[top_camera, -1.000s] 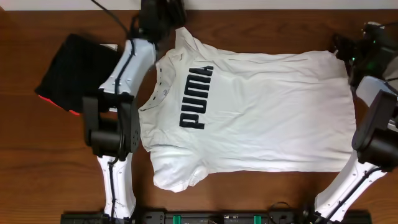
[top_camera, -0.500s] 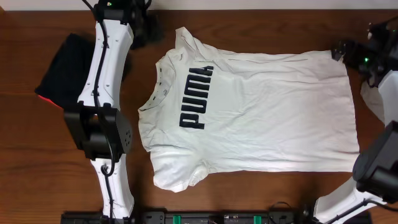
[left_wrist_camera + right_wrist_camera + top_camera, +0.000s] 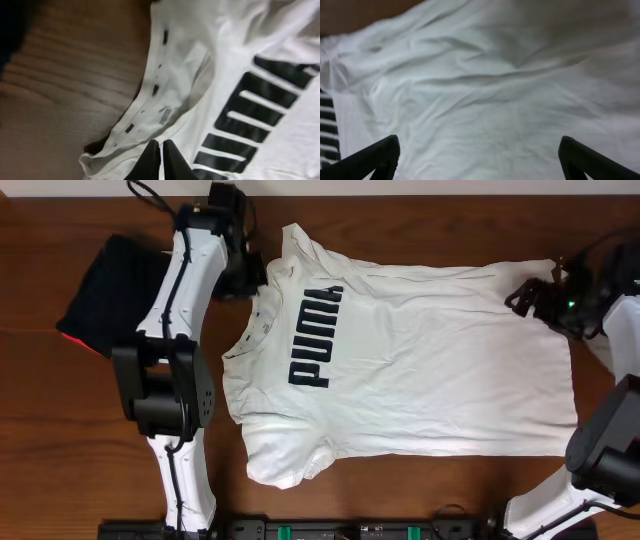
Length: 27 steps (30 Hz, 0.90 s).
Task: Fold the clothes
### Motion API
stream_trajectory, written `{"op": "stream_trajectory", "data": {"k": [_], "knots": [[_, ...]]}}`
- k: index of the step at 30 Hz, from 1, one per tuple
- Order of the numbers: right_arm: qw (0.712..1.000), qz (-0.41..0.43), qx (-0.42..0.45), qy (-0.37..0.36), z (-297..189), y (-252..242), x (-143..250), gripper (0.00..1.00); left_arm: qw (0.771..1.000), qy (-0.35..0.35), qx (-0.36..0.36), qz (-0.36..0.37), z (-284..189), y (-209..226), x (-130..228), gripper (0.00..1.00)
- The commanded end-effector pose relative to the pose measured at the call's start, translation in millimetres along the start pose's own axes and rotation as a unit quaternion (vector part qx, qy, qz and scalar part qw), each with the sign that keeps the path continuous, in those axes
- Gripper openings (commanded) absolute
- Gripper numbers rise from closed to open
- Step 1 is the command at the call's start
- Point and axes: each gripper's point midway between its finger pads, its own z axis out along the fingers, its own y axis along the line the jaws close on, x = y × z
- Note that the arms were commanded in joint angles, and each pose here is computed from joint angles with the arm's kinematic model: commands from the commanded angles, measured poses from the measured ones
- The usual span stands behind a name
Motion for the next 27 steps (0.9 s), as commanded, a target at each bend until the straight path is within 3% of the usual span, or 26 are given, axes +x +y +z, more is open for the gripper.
{"op": "stream_trajectory", "data": {"k": [1,6,9,12,15,17,22,27], "knots": [[0.999,-0.05,0.0,0.022,10.6,5.9,13.5,0.99,1.0,0.01,-0.004,0.005,6.9,2.6,9.6,0.06],[0.997,-0.068,-0.004,0.033,22.5,8.9,25.9,0.99,1.0,0.029,-0.008,0.006,31.0,6.7,23.9,0.06],[0.995,-0.094,-0.008,0.027,32.9,13.2,28.5,0.94,0.998,0.04,0.042,0.03,39.5,-10.3,29.9,0.06],[0.992,-0.124,-0.013,0.022,40.8,23.4,29.3,0.77,0.991,0.038,0.11,0.071,35.9,-39.9,31.2,0.06],[0.988,-0.151,-0.02,0.012,48.0,40.6,26.2,0.38,0.986,0.018,0.121,0.109,31.1,-58.7,29.8,0.06],[0.985,-0.169,-0.024,0.004,51.7,52.2,23.2,0.18,0.982,0.006,0.126,0.137,30.1,-71.9,30.7,0.06],[0.977,-0.209,0.022,-0.02,61.5,61.5,12.3,0.02,0.978,-0.03,0.108,0.174,38.0,-95.0,25.7,0.06],[0.97,-0.238,0.039,-0.034,70.5,75.9,8.3,0.01,0.975,-0.067,0.1,0.187,43.2,-107.9,13.7,0.06]]}}
